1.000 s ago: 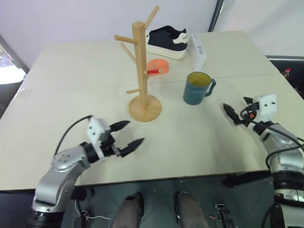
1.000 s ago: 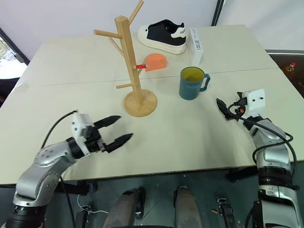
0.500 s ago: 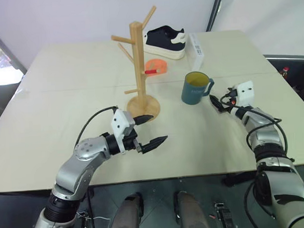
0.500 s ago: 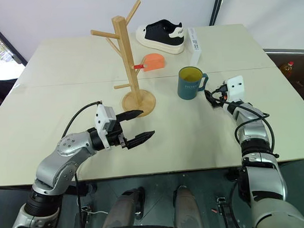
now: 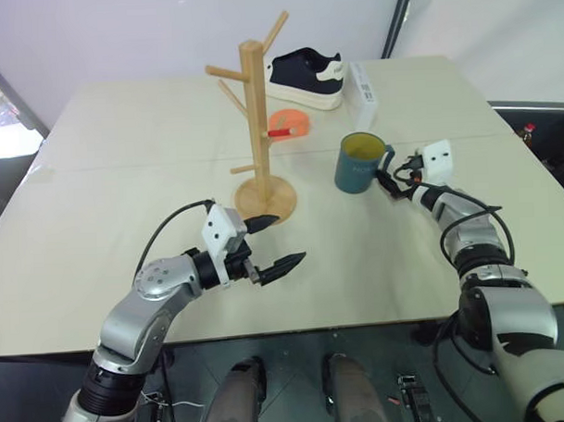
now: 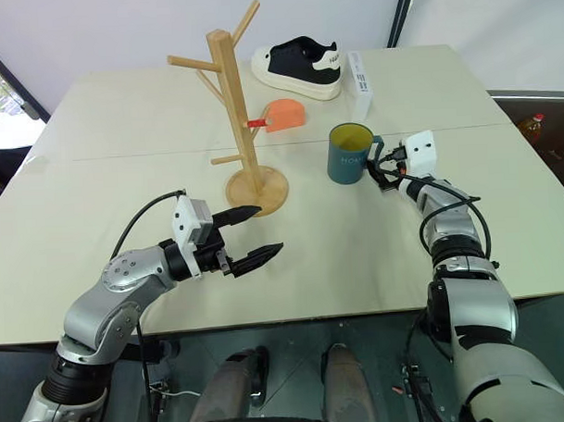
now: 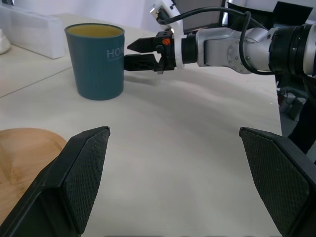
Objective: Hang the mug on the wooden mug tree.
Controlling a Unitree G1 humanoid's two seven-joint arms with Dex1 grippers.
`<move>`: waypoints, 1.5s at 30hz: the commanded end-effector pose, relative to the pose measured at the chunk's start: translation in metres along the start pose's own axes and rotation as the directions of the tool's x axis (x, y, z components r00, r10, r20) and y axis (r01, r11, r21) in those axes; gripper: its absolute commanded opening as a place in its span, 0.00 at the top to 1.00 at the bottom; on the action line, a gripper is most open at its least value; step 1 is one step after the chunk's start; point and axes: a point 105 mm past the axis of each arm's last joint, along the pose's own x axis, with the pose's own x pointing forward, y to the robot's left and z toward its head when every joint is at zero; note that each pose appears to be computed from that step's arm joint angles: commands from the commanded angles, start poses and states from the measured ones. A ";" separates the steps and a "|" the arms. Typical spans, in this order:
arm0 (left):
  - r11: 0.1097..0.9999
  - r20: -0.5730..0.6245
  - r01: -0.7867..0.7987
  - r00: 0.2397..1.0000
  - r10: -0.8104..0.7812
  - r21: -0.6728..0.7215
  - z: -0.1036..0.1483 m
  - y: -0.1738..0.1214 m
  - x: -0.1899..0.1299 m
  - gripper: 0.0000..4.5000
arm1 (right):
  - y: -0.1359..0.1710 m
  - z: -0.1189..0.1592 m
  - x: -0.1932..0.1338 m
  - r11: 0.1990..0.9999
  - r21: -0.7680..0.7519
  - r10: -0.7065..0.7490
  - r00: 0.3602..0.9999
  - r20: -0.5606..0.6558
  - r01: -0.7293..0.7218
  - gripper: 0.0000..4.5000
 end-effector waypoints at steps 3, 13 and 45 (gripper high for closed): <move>0.999 0.034 -0.021 0.999 0.019 0.050 0.012 0.003 -0.005 0.00 | 0.007 0.020 0.007 0.999 0.021 0.048 0.997 0.068 -0.050 0.31; 0.997 0.030 -0.048 0.998 0.046 0.059 0.011 0.010 -0.008 0.00 | 0.013 0.030 0.006 0.994 0.017 0.109 0.987 0.121 -0.112 1.00; 0.965 0.120 -0.241 0.966 0.227 0.109 0.038 0.062 -0.083 0.00 | 0.149 0.183 -0.054 0.547 -0.736 0.612 0.791 0.026 -0.399 1.00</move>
